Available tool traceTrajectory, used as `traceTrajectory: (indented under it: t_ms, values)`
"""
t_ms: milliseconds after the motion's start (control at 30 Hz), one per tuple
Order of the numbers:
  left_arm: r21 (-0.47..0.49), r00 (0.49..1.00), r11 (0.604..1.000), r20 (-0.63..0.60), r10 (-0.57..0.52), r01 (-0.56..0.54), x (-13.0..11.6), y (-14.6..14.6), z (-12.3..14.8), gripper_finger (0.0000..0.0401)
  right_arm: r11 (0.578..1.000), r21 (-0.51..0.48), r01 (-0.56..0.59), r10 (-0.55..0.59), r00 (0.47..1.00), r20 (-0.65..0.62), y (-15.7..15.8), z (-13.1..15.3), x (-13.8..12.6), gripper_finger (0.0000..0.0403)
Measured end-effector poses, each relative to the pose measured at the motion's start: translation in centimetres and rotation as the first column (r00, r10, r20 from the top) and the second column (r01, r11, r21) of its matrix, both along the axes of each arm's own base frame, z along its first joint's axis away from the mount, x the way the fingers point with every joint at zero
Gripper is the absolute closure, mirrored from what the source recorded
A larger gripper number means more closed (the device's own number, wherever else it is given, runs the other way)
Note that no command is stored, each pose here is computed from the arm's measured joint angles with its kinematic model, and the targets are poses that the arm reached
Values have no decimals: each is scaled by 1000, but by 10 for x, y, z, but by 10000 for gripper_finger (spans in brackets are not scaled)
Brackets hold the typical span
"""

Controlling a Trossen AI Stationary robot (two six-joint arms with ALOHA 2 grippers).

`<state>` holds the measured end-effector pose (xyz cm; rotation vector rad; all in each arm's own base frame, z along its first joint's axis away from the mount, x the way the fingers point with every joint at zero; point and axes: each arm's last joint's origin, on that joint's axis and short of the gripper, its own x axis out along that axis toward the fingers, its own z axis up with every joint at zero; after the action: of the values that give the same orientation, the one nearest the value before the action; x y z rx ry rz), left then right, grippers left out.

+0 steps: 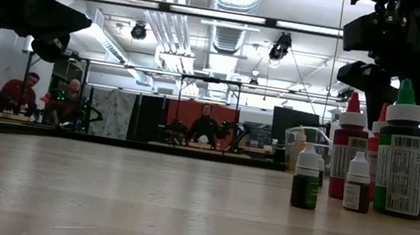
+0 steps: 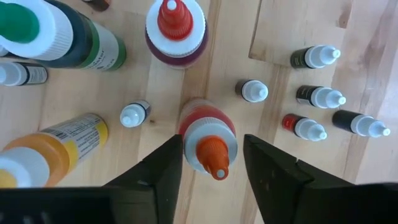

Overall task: Pick & Place food coloring
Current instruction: Put the big orange food coloring bottle into the bin

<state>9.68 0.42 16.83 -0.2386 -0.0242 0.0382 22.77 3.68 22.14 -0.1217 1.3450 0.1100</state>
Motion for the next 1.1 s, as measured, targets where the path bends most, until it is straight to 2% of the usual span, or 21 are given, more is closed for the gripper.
traceTrajectory:
  t_ms: [267,600,800,1100]
  values:
    - [0,1000,1000,-1,0,0,0,0,0,401,1000,1,0,0,1000,1,0,0,0,294]
    - [0,1000,1000,0,0,0,0,0,0,401,1000,16,20,-21,1000,7,0,5,0,298]
    - [0,1000,1000,-1,0,0,0,0,0,401,999,19,29,-29,999,14,0,32,2,299]
    - [0,1000,1000,0,0,0,0,0,0,401,989,37,146,-148,988,49,-17,95,3,300]
